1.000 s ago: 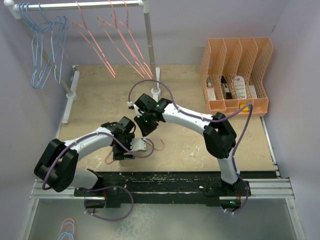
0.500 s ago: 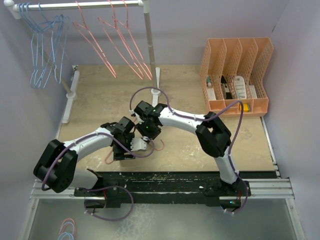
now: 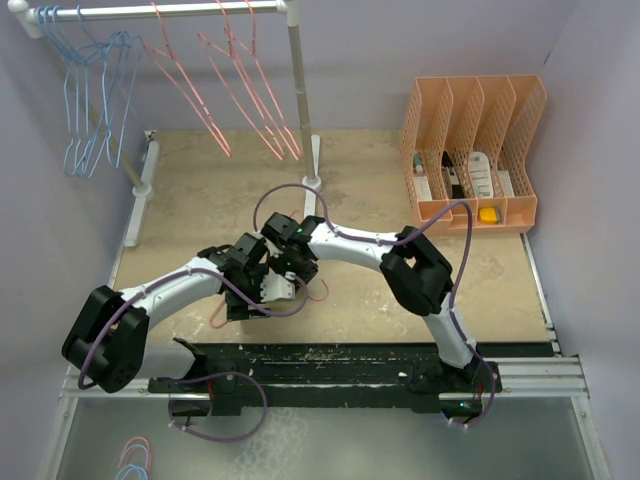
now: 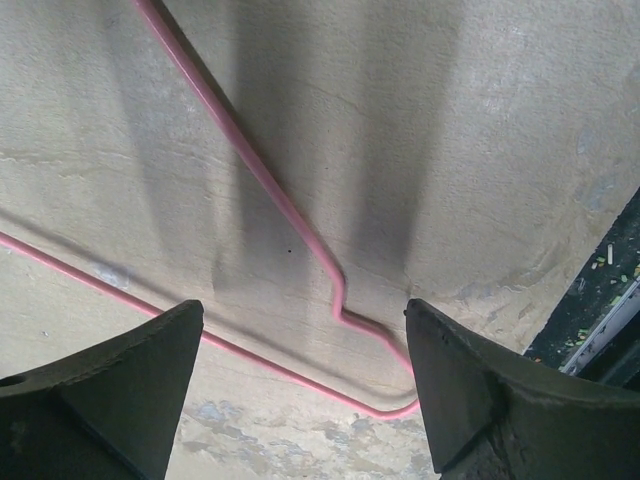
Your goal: Organize the hangers
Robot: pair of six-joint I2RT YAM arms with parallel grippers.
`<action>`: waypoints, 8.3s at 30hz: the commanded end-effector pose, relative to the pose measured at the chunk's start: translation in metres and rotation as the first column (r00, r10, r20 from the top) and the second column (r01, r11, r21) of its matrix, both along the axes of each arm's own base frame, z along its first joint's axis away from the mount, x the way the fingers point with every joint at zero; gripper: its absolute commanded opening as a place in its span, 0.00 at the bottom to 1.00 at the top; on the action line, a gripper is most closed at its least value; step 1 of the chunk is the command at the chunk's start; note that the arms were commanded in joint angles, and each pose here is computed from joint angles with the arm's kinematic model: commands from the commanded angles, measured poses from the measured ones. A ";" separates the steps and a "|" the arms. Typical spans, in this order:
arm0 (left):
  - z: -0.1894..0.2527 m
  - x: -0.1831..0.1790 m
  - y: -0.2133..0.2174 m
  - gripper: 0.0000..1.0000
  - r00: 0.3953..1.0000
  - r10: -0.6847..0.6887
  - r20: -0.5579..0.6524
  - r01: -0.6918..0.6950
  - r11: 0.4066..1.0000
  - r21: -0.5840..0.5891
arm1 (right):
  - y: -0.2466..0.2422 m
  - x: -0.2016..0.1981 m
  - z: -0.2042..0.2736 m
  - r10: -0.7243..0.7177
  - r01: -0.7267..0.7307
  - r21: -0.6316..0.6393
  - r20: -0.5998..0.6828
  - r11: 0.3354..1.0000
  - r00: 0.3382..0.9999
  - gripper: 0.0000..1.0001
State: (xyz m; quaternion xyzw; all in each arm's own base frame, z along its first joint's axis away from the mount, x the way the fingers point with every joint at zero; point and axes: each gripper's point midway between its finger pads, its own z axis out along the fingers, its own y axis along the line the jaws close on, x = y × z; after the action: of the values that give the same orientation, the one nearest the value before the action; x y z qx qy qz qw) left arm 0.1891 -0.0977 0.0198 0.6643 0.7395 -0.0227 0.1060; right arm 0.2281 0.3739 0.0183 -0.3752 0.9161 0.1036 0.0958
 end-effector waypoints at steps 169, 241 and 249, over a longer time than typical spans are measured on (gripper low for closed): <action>0.037 0.009 0.048 0.65 0.979 0.181 -0.099 -0.198 0.956 -0.214 | 0.014 0.067 0.168 -0.425 0.417 0.633 -0.151 0.652 0.893 0.00; 0.358 0.018 -0.015 0.00 0.779 0.590 -0.212 -0.553 0.488 -0.675 | -0.142 0.183 0.428 -0.696 0.221 0.896 0.124 0.385 0.708 1.00; 0.359 0.024 0.015 0.00 0.580 0.792 -0.189 -0.687 0.351 -0.636 | -0.144 0.182 0.419 -0.688 0.227 0.890 0.124 0.396 0.715 1.00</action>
State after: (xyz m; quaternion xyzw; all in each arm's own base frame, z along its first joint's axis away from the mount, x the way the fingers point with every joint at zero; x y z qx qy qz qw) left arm 0.2155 -0.0981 0.3786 0.2471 0.8679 -0.2084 0.3771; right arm 0.4250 0.2323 0.3993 0.0089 0.8019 0.3679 0.4707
